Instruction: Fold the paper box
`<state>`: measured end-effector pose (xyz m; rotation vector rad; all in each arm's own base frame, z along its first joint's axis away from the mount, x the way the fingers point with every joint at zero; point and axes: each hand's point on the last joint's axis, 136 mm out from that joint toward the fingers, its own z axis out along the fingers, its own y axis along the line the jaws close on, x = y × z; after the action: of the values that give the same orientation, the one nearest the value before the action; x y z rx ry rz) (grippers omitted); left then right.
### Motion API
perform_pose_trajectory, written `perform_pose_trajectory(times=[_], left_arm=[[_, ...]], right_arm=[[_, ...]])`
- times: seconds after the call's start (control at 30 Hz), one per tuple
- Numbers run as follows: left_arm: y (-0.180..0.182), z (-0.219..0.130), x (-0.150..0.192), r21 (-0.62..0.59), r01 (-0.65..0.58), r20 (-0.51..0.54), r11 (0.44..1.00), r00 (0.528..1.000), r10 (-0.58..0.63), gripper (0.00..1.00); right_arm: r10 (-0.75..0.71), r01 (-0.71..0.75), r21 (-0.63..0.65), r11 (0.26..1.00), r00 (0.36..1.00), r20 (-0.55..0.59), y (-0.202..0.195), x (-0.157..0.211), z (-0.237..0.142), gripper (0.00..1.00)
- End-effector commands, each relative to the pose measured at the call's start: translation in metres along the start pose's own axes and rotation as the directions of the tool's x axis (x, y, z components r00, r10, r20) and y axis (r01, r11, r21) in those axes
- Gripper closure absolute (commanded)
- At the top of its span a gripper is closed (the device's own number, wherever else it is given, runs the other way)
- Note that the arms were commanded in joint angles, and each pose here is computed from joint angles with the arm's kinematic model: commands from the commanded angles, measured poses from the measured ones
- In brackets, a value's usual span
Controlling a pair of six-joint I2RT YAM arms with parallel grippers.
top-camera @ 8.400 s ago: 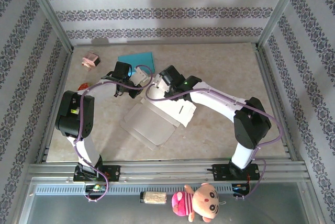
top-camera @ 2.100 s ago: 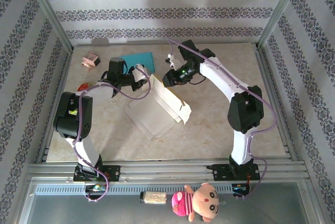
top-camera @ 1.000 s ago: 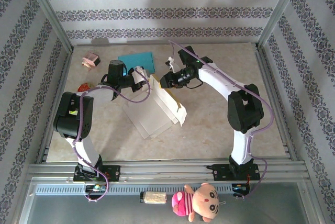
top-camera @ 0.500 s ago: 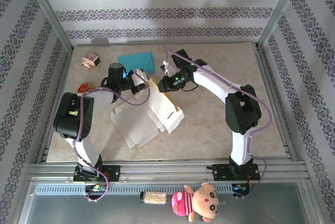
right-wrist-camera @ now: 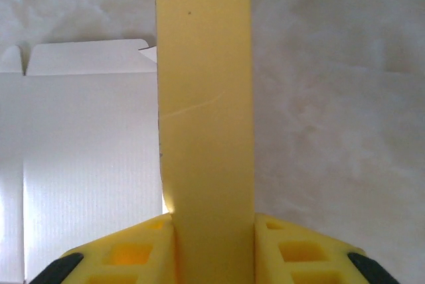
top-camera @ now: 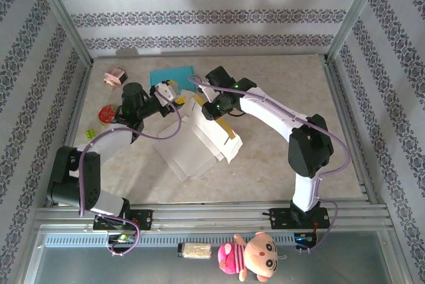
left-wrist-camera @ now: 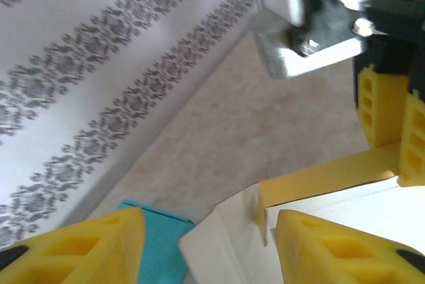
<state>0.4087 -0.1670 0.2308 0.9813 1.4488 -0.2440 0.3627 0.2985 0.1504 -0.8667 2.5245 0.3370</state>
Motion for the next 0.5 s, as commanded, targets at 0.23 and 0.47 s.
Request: perform_pose_trajectory(times=[0.23, 0.47], left_arm=[[0.014, -0.007, 0.038, -0.105, 0.251, -0.194, 0.962, 0.944, -0.267, 0.44], [0.003, -0.001, 0.052, -0.106, 0.471, -0.228, 0.876, 0.846, -0.483, 0.44]], right_arm=[[-0.294, 0.292, 0.424, 0.857, 0.954, -0.063, -0.047, -0.012, -0.043, 0.68], [-0.248, 0.268, 0.373, 0.888, 0.963, -0.102, -0.037, 0.01, -0.002, 0.68]])
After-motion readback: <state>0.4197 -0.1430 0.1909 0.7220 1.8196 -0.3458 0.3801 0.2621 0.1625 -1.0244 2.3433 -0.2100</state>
